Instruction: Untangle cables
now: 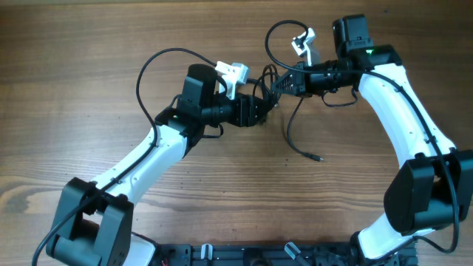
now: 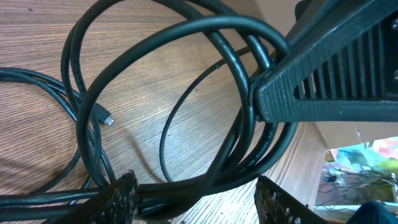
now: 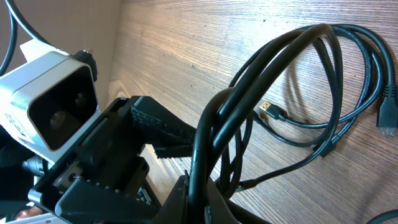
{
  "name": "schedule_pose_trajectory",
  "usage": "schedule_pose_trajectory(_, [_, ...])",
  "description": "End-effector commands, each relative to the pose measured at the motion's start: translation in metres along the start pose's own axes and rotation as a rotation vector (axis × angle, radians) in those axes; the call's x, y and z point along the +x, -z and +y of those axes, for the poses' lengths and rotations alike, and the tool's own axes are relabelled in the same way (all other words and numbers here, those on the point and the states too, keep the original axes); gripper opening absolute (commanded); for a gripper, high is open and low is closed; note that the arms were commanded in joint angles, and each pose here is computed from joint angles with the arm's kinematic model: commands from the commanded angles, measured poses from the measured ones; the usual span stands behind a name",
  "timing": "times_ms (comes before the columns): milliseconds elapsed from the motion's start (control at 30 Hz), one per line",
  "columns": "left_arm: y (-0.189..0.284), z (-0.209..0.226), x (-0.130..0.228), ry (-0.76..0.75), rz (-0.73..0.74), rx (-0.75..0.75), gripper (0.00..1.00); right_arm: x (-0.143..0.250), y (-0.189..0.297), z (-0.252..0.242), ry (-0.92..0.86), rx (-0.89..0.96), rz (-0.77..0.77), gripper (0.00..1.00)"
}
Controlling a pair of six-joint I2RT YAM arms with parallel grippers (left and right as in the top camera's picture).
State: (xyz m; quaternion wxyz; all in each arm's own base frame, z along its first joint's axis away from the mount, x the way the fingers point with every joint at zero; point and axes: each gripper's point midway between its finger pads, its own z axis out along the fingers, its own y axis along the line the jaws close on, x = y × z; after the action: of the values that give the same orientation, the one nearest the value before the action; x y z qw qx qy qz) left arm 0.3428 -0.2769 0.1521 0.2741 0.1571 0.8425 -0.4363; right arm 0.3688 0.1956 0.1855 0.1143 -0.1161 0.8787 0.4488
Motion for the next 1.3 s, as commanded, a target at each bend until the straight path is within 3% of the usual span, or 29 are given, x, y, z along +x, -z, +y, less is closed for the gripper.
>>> schedule_pose_trajectory(0, [-0.002, 0.009, -0.004, -0.025, -0.014, -0.062, 0.62, -0.001, 0.008, 0.01, 0.043, -0.015, -0.019, 0.05])
schedule_pose_trajectory(333, [-0.006, 0.033, 0.001, 0.003, -0.015, -0.17, 0.57, 0.002, 0.008, 0.013, 0.036, -0.034, -0.011, 0.05])
schedule_pose_trajectory(767, [-0.014, 0.018, -0.002, -0.008, -0.033, -0.133, 0.58, 0.013, 0.008, 0.034, 0.031, -0.147, 0.031, 0.04])
schedule_pose_trajectory(1100, [-0.043, 0.0, 0.029, -0.036, 0.052, -0.092, 0.6, 0.014, 0.009, 0.04, 0.043, -0.183, 0.032, 0.04])
schedule_pose_trajectory(1267, [-0.057, 0.009, 0.039, -0.026, 0.07, -0.101, 0.56, 0.014, 0.009, 0.04, 0.043, -0.184, 0.032, 0.04])
